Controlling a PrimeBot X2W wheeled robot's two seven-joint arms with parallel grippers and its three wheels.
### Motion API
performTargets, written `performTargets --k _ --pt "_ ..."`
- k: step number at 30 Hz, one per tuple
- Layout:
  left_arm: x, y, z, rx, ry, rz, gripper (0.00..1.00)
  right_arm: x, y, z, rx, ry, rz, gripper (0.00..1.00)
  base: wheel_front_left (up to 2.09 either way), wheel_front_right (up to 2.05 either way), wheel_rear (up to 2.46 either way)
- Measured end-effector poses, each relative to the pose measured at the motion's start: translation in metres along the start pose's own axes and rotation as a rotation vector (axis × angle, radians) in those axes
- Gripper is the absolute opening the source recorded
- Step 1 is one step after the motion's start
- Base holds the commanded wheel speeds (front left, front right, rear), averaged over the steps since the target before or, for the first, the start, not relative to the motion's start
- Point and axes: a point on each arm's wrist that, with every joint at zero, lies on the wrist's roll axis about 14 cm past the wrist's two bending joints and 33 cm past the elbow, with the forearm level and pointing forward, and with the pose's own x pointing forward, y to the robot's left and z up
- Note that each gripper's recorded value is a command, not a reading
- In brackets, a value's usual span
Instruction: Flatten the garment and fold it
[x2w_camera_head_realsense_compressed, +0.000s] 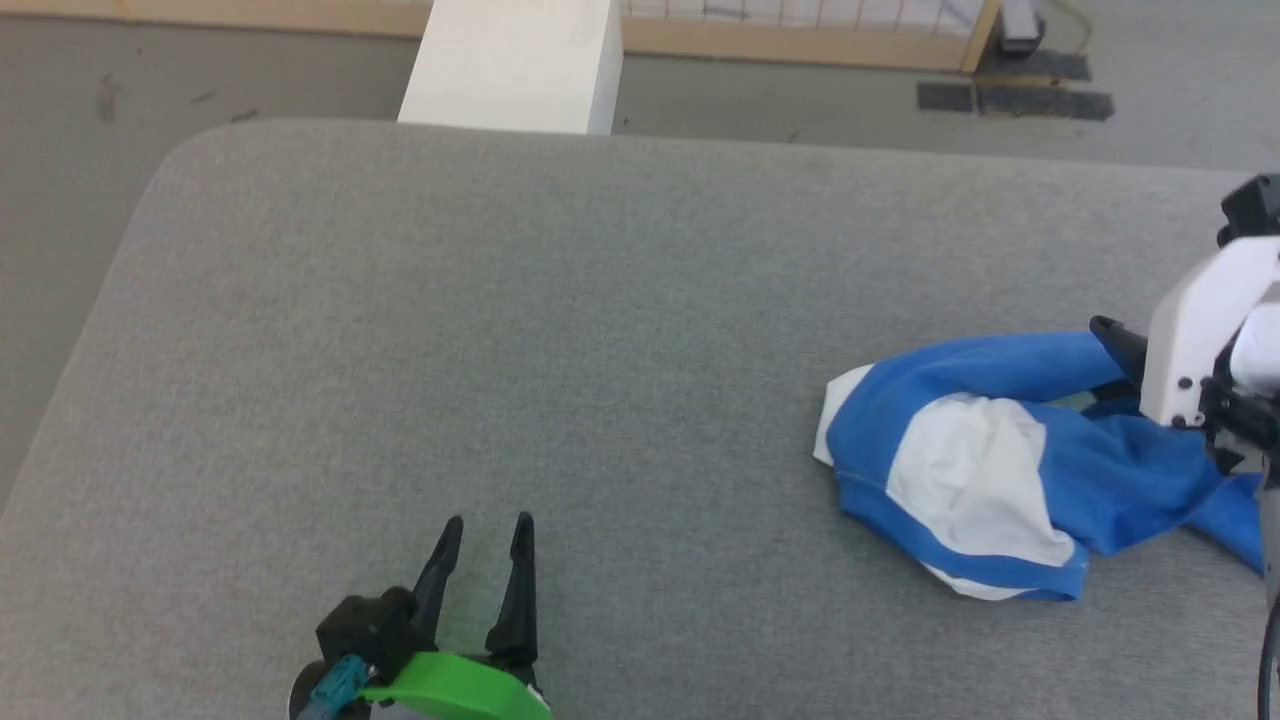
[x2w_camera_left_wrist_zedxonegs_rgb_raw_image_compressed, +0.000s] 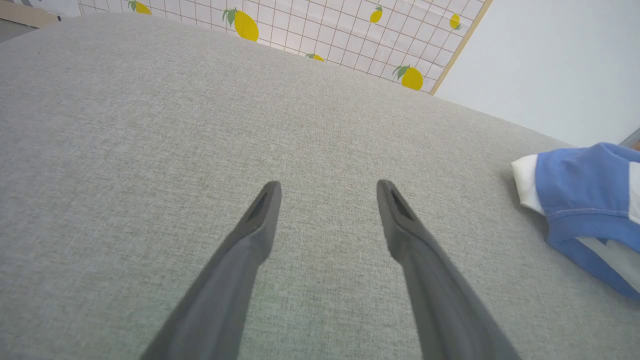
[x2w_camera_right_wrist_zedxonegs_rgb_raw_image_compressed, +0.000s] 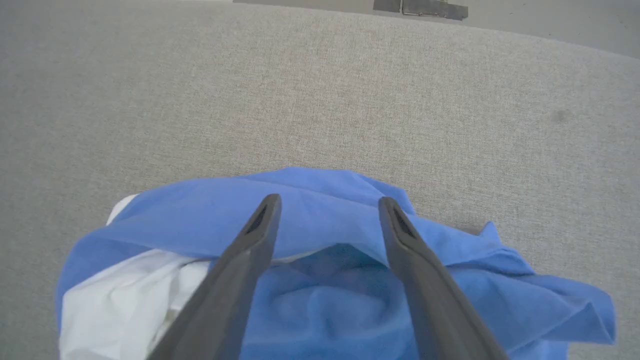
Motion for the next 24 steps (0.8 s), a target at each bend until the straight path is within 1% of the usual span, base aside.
performTargets --k 3,8,9,10,11,12,16,21,22,24 --pt "0.004 0.003 -0.002 -0.006 0.007 0.011 1.0 0.015 0.002 -0.006 -0.038 0.083 -0.014 1.0 0.0 0.0 0.0" --pt "0.007 0.012 -0.004 -0.024 0.015 0.043 1.0 0.037 0.001 -0.033 -0.084 0.243 -0.038 1.0 0.0 0.0 0.0" --pt "0.007 0.014 -0.004 -0.023 0.016 0.052 1.0 0.041 0.001 -0.04 -0.084 0.278 -0.039 0.74 0.0 0.0 0.0" --pt "0.008 0.016 -0.004 -0.022 0.016 0.062 1.0 0.044 0.001 -0.043 -0.086 0.3 -0.04 0.4 0.0 0.0 0.0" --pt "0.007 0.019 -0.004 -0.023 0.017 0.071 1.0 0.046 0.002 -0.043 -0.095 0.303 -0.043 0.12 0.0 0.0 0.0" --pt "0.007 0.02 -0.004 -0.025 0.018 0.077 1.0 0.048 0.002 -0.04 -0.102 0.295 -0.047 0.0 0.0 0.0 0.0" --pt "0.005 0.025 -0.004 -0.023 0.016 0.093 1.0 0.049 0.006 -0.019 -0.118 0.216 -0.047 0.0 0.0 0.0 0.0" --pt "0.002 0.022 0.005 -0.028 -0.012 0.082 1.0 0.033 0.016 0.039 -0.128 -0.025 -0.037 0.0 0.0 0.0 0.0" --pt "0.0 0.019 0.009 -0.031 -0.025 0.075 1.0 0.025 0.027 0.062 -0.138 -0.113 -0.018 0.0 0.0 0.0 0.0" --pt "-0.001 0.017 0.012 -0.032 -0.035 0.069 1.0 0.018 0.043 0.08 -0.163 -0.173 0.009 0.0 0.0 0.0 0.0"
